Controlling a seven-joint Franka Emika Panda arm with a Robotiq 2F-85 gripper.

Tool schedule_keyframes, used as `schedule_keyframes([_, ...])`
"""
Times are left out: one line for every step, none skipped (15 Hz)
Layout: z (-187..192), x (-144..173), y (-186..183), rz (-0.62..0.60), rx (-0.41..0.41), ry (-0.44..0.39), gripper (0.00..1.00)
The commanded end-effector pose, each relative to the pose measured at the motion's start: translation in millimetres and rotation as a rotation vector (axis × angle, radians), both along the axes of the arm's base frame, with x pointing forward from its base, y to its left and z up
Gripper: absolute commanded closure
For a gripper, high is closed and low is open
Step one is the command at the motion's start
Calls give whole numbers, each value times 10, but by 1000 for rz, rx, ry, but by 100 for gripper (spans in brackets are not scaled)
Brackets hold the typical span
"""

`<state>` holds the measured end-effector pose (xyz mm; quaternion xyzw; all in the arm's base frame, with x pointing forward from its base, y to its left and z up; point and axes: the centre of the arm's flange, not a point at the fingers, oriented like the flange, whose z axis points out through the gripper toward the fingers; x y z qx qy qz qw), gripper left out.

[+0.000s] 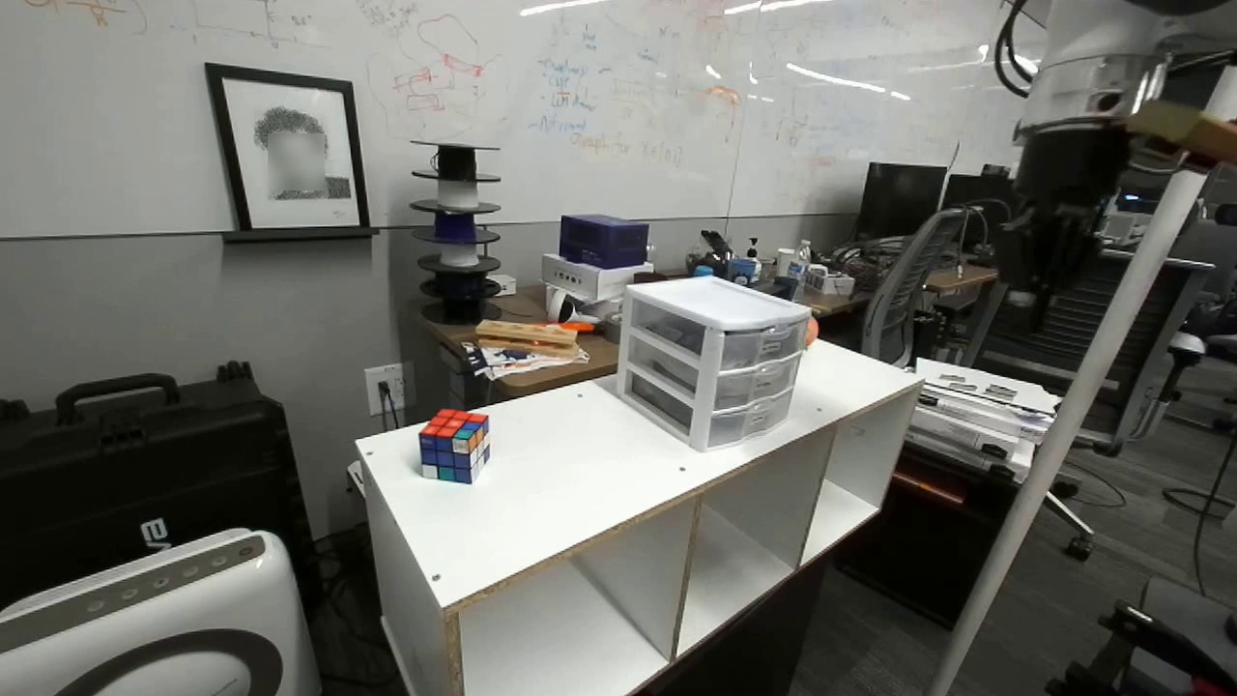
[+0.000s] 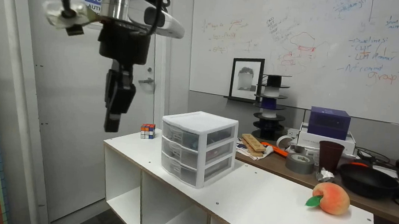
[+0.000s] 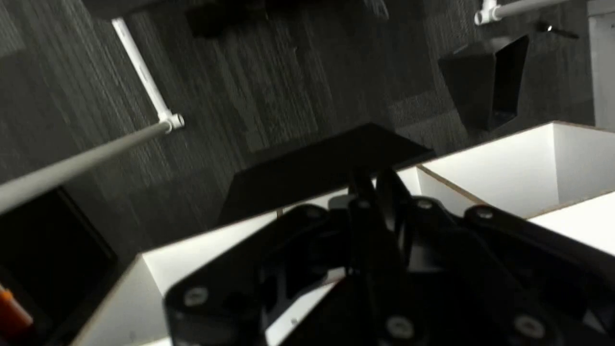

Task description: Pick up the plastic and grey object from the right side of the counter and place them inside the topmost drawer, push the drawer closed

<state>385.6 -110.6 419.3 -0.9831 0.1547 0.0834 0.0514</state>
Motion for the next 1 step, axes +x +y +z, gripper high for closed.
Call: schedule_keyframes([32, -64, -79, -9, 13, 6, 73])
